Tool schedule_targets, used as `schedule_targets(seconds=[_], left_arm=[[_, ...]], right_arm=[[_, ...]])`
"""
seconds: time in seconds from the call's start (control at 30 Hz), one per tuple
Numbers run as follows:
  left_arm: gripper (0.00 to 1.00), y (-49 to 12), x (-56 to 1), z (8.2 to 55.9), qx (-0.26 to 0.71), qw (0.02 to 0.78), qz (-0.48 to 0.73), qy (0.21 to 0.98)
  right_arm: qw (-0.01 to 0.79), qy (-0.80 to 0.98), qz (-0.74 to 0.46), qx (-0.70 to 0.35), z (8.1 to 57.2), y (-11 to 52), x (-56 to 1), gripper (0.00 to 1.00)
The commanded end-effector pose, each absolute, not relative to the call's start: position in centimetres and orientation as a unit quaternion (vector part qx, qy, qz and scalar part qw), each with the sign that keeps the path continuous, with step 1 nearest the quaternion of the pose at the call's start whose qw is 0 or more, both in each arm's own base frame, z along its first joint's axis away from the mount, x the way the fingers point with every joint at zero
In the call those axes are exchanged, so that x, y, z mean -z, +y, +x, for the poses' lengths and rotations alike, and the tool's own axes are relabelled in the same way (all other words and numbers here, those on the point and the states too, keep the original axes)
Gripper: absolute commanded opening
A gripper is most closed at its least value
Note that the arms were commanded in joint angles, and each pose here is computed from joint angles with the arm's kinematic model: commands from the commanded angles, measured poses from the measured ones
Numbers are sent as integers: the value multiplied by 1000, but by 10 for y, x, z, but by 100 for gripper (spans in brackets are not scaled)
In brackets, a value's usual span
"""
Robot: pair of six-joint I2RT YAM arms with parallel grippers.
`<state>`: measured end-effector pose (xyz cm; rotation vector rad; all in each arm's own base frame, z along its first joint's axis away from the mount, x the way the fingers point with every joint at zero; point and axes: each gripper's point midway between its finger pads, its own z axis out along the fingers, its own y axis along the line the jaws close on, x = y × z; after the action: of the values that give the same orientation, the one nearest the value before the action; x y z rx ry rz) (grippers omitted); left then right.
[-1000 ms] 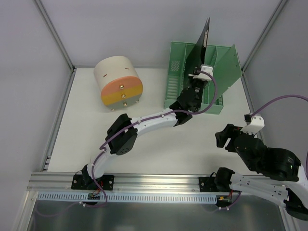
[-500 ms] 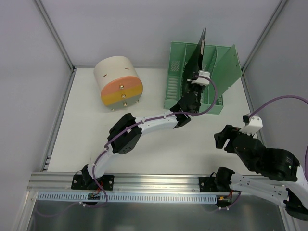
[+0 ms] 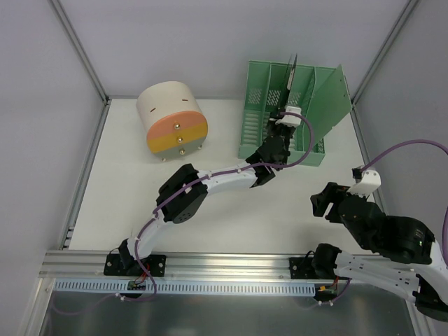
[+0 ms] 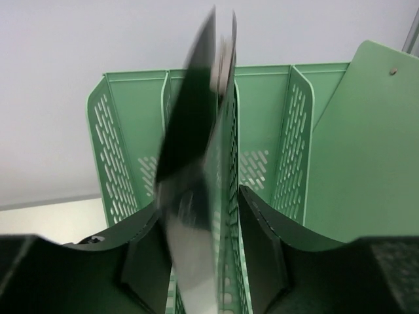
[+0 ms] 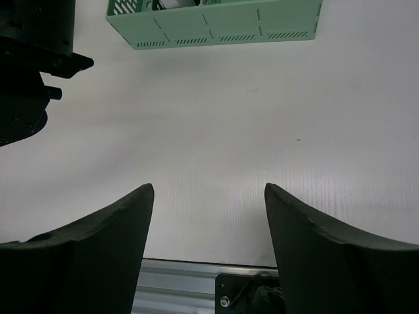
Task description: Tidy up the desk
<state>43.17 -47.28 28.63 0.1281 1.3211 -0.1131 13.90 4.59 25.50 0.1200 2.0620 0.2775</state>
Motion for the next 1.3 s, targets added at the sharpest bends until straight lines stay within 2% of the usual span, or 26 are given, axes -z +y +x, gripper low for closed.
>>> schedule_targets(seconds=[0.0,0.03,0.37,0.7,1.03,1.17,1.27], left_arm=[[43,-464,-322,429,102,808,0,581],[44,-464,-321,429,103,808,0,581],[77,-451,-351,418,107,815,2,569],[96,-429,-406,396,92,831,13,548],[99,-397,-475,363,74,850,15,521],[99,-386,-492,348,65,837,48,540],[99,-369,-516,332,97,824,58,556]], right_arm=[[514,846,58,-128,141,49,-260,73],[514,846,58,-128,142,49,-260,73],[513,846,56,-136,142,53,-262,73],[518,843,52,-137,144,56,-266,73],[521,840,45,-145,145,59,-272,73],[530,833,46,-151,146,58,-279,74],[543,824,46,-156,149,59,-290,76]])
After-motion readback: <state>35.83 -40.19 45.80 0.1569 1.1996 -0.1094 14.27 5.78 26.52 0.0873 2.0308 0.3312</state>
